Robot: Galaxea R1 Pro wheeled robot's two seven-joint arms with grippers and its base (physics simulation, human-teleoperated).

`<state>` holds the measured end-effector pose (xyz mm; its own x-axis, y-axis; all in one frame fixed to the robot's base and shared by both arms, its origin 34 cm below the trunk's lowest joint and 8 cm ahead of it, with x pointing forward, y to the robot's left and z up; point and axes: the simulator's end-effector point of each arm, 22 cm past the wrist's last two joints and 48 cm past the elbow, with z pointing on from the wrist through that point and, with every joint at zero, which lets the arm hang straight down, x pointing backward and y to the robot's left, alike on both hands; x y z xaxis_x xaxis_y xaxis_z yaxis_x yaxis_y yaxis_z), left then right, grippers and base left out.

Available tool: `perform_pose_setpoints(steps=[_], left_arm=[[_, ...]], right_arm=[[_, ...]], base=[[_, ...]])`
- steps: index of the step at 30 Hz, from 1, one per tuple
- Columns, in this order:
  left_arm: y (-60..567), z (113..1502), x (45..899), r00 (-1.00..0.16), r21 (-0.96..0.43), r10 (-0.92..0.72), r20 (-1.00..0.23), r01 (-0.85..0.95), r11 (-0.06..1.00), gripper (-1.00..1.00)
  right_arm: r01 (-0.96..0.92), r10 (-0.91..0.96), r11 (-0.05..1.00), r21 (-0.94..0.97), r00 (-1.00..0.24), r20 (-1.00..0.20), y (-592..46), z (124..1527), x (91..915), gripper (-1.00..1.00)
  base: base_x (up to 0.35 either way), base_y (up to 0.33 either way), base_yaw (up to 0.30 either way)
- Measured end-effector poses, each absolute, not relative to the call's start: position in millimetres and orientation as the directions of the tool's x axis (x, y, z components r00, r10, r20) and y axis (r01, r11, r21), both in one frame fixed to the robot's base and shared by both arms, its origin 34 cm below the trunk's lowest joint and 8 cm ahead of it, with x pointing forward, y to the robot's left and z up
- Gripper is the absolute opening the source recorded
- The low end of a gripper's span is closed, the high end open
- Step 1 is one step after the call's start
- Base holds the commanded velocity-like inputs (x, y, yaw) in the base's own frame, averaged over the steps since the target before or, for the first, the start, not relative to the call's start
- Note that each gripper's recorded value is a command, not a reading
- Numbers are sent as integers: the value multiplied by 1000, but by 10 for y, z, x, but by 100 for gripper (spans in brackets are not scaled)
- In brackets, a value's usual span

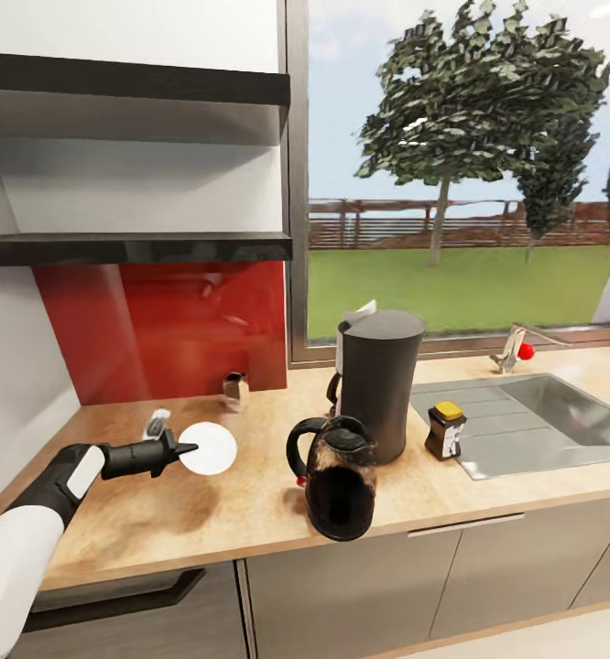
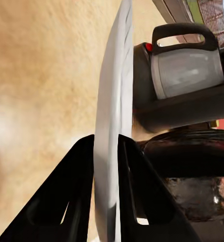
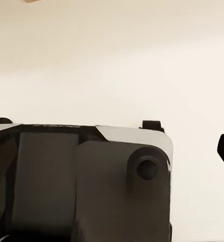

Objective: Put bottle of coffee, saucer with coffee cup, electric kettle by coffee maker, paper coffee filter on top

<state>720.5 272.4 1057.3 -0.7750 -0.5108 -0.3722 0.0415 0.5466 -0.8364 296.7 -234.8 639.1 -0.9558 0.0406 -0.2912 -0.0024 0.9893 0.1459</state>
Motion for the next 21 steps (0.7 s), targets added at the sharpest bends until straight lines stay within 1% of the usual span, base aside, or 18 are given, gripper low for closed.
perform_pose_setpoints(steps=[5, 9, 12, 14, 21], left_arm=[[2716, 10532, 7197, -775, -834, -512, -371, 36, 550, -100], [2735, 10520, 7193, -773, -832, -514, -372, 33, 553, -100], [2762, 10520, 7192, -771, -831, -516, -373, 31, 555, -100], [2763, 10513, 7192, -772, -830, -515, -373, 30, 557, -100], [2777, 10515, 7196, -770, -830, -517, -374, 29, 557, -100]], right_arm=[[10, 52, 989, 147, -955, -291, -2360, 6392, 2967, 100], [11, 53, 989, 146, -955, -290, -2364, 6392, 2962, 100], [11, 53, 989, 146, -956, -290, -2365, 6392, 2960, 100], [11, 53, 989, 146, -956, -289, -2365, 6390, 2961, 100], [11, 53, 989, 146, -956, -289, -2366, 6389, 2961, 100]], base=[[54, 0, -248], [252, 0, -230], [298, 0, -70], [165, 0, -18], [39, 0, -3]])
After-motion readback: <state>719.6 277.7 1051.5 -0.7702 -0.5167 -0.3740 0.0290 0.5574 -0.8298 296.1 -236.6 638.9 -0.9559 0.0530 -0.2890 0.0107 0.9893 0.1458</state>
